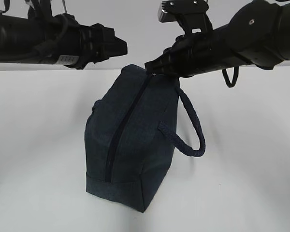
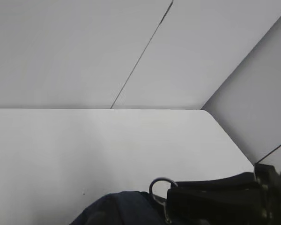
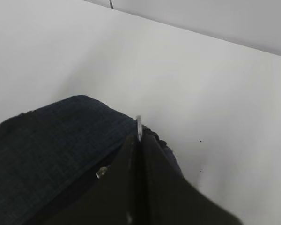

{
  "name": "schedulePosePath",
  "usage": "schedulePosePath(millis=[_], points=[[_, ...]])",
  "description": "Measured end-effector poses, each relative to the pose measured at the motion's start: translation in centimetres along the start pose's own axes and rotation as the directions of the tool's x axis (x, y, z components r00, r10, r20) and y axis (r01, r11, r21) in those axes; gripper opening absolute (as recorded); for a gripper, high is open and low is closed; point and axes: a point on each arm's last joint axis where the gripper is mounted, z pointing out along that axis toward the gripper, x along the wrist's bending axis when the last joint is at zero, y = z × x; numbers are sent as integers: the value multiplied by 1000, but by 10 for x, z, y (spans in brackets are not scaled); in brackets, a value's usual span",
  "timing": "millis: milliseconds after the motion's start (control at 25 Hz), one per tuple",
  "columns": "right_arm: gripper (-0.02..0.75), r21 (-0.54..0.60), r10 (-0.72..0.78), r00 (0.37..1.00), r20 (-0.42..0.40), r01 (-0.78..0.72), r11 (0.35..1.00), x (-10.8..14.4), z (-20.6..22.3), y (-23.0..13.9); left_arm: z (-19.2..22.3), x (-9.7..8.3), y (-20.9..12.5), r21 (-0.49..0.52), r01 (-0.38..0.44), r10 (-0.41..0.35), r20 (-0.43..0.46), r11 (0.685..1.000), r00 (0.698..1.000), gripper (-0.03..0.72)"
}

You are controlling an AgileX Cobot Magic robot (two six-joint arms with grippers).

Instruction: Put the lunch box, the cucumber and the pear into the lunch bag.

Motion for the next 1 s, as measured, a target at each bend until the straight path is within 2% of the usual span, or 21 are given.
schedulePosePath(millis=[320, 560, 760, 840, 920, 1000], points=[[6, 19, 32, 999, -2, -32, 999, -1, 8, -5, 5, 5, -8, 71, -13, 15, -18, 997, 1000, 346], [6, 23, 53, 999, -2, -53, 998, -1, 10, -7, 14, -2, -20, 136, -26, 26, 1, 990, 1000, 343], [6, 22, 55, 998, -2, -55, 998, -1, 10, -7, 23, 0, -30, 173, -20, 20, 1, 985, 1000, 335], [6, 22, 57, 998, -2, -57, 998, -1, 10, -7, 23, 0, -30, 180, -29, 30, -3, 983, 1000, 259], [6, 22, 57, 998, -2, -57, 998, -1, 10, -7, 22, 1, -31, 189, -43, 44, -2, 981, 999, 115], [6, 17, 57, 998, -2, -56, 998, -1, 10, -6, 22, 0, -32, 199, -59, 59, 6, 978, 998, 21]])
